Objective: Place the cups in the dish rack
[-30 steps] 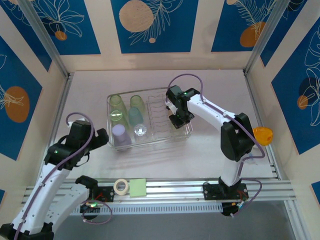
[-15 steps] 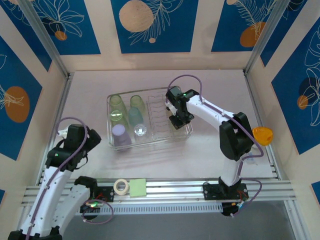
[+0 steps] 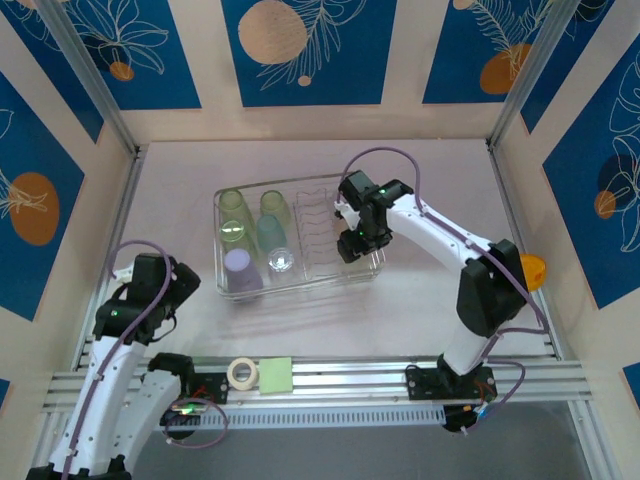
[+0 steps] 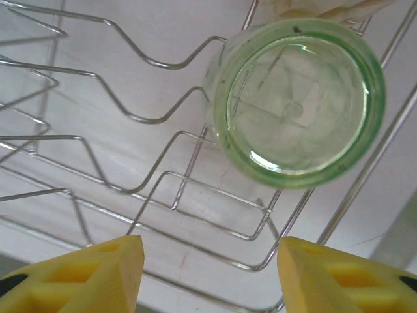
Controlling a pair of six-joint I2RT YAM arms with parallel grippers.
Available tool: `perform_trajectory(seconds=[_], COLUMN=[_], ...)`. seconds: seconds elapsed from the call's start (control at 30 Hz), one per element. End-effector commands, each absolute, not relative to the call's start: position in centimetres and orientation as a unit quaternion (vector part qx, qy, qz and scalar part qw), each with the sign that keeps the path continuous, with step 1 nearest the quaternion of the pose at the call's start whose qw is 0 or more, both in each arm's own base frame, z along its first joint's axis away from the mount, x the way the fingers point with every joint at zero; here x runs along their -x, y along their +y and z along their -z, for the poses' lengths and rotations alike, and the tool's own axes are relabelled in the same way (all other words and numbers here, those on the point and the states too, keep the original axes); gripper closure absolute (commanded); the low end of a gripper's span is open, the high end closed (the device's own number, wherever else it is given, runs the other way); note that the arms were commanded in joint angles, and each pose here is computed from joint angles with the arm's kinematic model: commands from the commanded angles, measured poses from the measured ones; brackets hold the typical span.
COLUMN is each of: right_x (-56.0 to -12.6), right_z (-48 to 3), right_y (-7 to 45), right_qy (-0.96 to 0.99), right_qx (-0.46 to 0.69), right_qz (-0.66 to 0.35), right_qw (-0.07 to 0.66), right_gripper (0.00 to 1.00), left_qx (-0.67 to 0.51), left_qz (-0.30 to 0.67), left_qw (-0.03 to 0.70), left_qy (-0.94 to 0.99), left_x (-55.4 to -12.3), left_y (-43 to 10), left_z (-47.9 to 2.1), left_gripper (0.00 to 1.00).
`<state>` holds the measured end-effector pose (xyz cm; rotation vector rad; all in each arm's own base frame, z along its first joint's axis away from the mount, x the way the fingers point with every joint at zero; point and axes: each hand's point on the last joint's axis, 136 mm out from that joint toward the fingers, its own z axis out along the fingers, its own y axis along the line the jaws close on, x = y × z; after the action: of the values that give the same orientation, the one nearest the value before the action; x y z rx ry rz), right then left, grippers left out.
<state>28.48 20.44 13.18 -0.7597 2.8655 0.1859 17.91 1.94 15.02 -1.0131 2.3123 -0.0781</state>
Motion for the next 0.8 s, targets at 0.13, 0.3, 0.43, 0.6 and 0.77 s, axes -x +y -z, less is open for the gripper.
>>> perform_trajectory(seconds=[0.13, 0.3, 0.43, 0.6, 0.77], right_x=[-29.4, -31.3, -32.1, -32.9, -33.3], right_z=[-15.1, -14.0, -13.0, -11.8, -11.1], right_y=[20.3, 19.6, 19.6, 19.7, 20.1], right_qy=[0.964, 0.970, 0.973, 0.975, 0.975], right_qx=[0.236, 0.224, 0.218, 0.212, 0.211], right_qz=[-0.079, -0.047, -0.033, -0.022, -0.023], right_qw=[0.089, 0.083, 0.071, 0.059, 0.058], right_gripper=[0.29, 0.22, 0.20, 0.19, 0.19], left_qx=[0.385, 0.377, 0.365, 0.357, 0.354], left_qz=[0.027, 0.027, 0.016, 0.016, 0.027], left_qw=[0.297, 0.291, 0.289, 0.295, 0.308], left_qy=[0.874, 0.879, 0.885, 0.886, 0.882], left_x=[-17.3, -17.1, -17.2, -17.3, -17.5], left_y=[2.2, 2.1, 2.2, 2.2, 2.1], left_z=[-15.0, -14.5, -14.6, -15.1, -15.5], left_gripper=[0.00, 0.00, 0.00, 0.00, 0.00])
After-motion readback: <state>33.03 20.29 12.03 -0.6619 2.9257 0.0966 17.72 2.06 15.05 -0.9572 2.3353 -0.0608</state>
